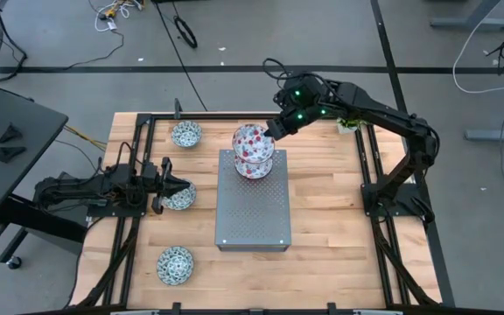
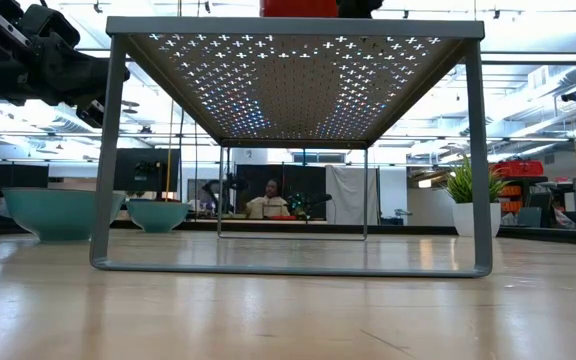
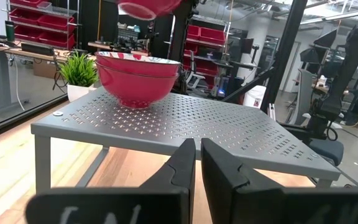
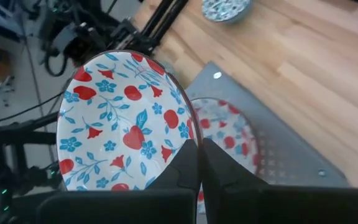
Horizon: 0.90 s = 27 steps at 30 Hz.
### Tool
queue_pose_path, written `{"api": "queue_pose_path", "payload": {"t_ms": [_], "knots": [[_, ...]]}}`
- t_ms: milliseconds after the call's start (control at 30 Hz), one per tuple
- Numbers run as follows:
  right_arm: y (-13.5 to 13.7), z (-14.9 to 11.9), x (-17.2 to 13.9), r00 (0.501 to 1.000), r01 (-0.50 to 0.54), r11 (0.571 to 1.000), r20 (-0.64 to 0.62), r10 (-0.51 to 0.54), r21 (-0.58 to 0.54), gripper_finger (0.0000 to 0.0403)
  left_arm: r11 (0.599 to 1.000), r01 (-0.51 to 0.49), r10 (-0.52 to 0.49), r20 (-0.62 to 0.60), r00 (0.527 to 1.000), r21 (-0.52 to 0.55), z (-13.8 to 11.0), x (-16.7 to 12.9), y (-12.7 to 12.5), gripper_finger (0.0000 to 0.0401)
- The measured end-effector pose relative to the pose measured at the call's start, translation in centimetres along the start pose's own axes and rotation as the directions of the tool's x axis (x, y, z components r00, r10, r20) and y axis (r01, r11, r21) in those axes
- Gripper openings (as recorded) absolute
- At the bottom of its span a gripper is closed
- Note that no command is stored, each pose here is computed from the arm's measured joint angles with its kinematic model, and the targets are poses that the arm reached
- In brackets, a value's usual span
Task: Pick & Place Mini bowls
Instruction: Put the red bowl on top of the red bowl on the shelf
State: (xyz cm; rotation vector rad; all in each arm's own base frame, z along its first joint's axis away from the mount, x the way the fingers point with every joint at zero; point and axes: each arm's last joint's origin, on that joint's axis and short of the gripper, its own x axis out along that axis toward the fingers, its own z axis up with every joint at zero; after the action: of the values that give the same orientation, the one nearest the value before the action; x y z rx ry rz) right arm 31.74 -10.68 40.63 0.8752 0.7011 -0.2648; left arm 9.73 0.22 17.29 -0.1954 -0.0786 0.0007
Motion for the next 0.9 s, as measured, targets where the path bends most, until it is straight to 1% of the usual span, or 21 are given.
{"api": "queue_pose_path", "payload": {"t_ms": [133,467,900], "knots": [[-0.6,-0.4,0.6,0.999,0.031,0.999,-0.035,-0.031,0.014,0.0000,1.000,0.000,0.000,0.000,1.000,0.000,0.0,0.0,0.0,0.0032],[-1.9,-1.3,2.2,0.993,0.073,0.997,-0.093,-0.071,0.023,0.0000,1.000,0.000,0.000,0.000,1.000,0.000,0.0,0.0,0.0,0.0032],[-2.0,-1.4,2.4,0.992,0.102,0.995,-0.078,-0.101,0.000,0.0000,1.000,0.000,0.000,0.000,1.000,0.000,0.0,0.0,0.0,0.0032]]}}
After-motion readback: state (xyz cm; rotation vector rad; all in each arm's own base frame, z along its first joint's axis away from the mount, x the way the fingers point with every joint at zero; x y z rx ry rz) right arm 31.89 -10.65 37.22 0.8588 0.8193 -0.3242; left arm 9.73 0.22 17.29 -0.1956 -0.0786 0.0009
